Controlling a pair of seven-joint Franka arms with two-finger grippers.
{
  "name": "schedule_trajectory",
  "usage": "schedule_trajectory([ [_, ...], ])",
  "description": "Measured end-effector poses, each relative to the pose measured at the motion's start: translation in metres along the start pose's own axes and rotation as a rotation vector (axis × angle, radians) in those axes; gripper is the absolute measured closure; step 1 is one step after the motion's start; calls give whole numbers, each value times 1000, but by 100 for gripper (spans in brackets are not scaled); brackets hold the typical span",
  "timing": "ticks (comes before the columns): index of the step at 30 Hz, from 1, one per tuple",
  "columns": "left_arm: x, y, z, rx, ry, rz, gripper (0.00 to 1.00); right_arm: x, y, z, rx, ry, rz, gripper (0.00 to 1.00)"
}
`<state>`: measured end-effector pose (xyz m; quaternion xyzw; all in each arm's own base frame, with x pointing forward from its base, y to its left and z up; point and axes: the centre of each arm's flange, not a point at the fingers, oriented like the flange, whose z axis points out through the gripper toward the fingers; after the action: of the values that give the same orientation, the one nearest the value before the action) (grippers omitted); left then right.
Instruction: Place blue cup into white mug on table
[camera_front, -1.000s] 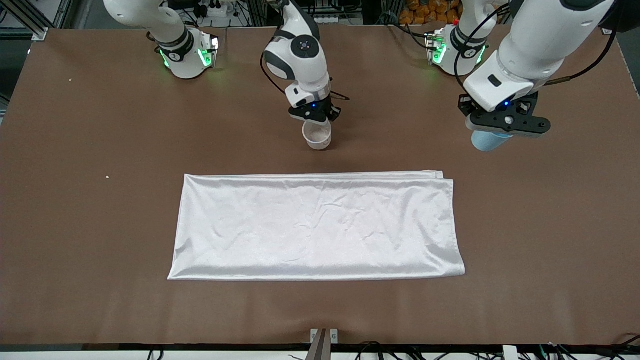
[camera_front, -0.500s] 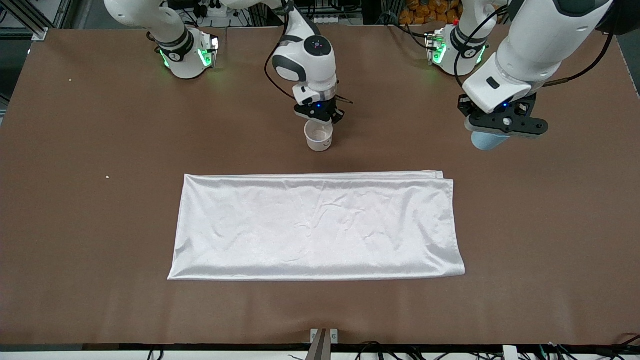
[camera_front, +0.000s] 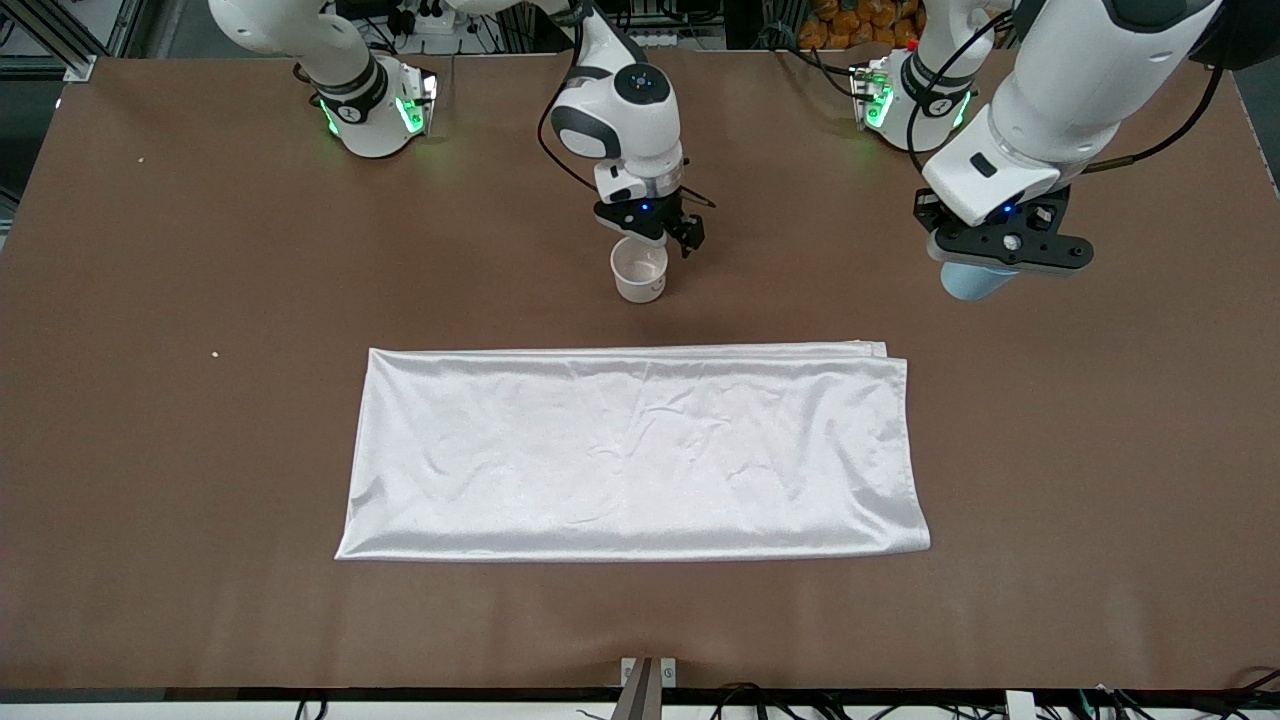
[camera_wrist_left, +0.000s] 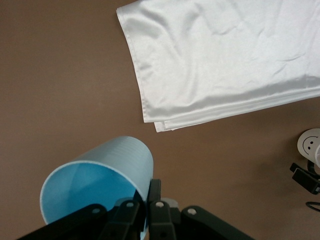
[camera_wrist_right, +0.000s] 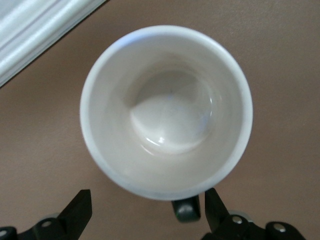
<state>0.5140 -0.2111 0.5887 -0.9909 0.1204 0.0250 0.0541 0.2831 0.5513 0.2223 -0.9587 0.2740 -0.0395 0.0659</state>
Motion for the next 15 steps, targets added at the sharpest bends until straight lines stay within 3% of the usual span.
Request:
schedule_trajectory([
  [15, 0, 2, 0, 0, 0, 3, 95, 3, -16, -36, -40, 21, -3, 0],
])
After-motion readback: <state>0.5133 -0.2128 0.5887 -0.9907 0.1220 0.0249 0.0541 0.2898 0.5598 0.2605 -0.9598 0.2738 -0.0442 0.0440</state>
